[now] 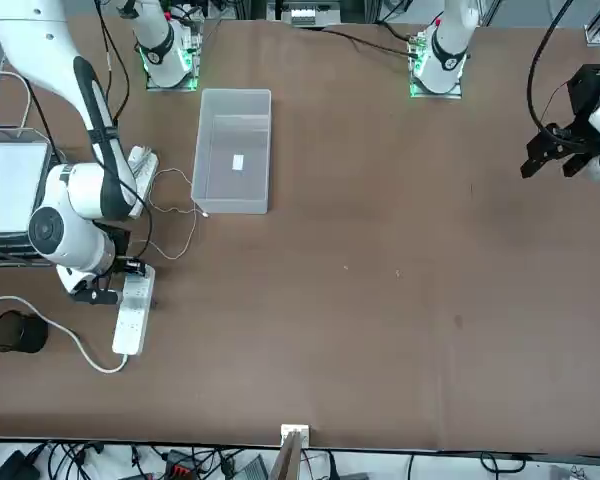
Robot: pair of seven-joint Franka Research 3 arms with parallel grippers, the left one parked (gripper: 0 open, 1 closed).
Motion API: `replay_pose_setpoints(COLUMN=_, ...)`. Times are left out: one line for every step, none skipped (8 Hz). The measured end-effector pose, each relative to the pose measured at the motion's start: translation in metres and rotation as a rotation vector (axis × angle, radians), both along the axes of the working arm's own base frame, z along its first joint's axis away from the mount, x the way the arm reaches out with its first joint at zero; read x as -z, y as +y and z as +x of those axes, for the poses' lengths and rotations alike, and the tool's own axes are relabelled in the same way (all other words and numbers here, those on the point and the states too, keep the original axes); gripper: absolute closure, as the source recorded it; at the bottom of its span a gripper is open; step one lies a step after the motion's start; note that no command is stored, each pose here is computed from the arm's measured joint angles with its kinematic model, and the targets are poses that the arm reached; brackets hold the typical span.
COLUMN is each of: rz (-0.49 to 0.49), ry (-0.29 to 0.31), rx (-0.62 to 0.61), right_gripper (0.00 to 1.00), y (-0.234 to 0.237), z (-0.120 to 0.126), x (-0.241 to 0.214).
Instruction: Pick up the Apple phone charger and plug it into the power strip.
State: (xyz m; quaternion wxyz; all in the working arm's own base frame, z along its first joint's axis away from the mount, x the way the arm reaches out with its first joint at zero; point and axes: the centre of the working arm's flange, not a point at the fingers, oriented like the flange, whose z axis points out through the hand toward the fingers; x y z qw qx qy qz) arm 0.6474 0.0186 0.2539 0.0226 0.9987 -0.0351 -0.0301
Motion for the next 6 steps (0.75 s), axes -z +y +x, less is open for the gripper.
replay_pose_setpoints(rz=0.000, ry=0.001, rx=-0.001, right_gripper=0.63, y=0.0003, z=-0.0002, x=0.0004)
replay_pose_setpoints(rz=0.000, ry=0.003, rx=-0.001, right_gripper=0.63, y=0.0004, z=-0.0006, x=0.0017)
replay_pose_setpoints(rz=0.000, ry=0.007, rx=-0.001, right_gripper=0.63, y=0.0005, z=-0.0010, x=0.0043)
replay_pose_setpoints(rz=0.000, ry=0.010, rx=-0.002, right_gripper=0.63, y=0.0005, z=-0.0012, x=0.0065)
replay_pose_setpoints(rz=0.000, ry=0.010, rx=-0.003, right_gripper=0.63, y=0.0005, z=-0.0011, x=0.0063)
replay_pose_setpoints(rz=0.000, ry=0.010, rx=-0.003, right_gripper=0.63, y=0.0005, z=-0.0011, x=0.0063)
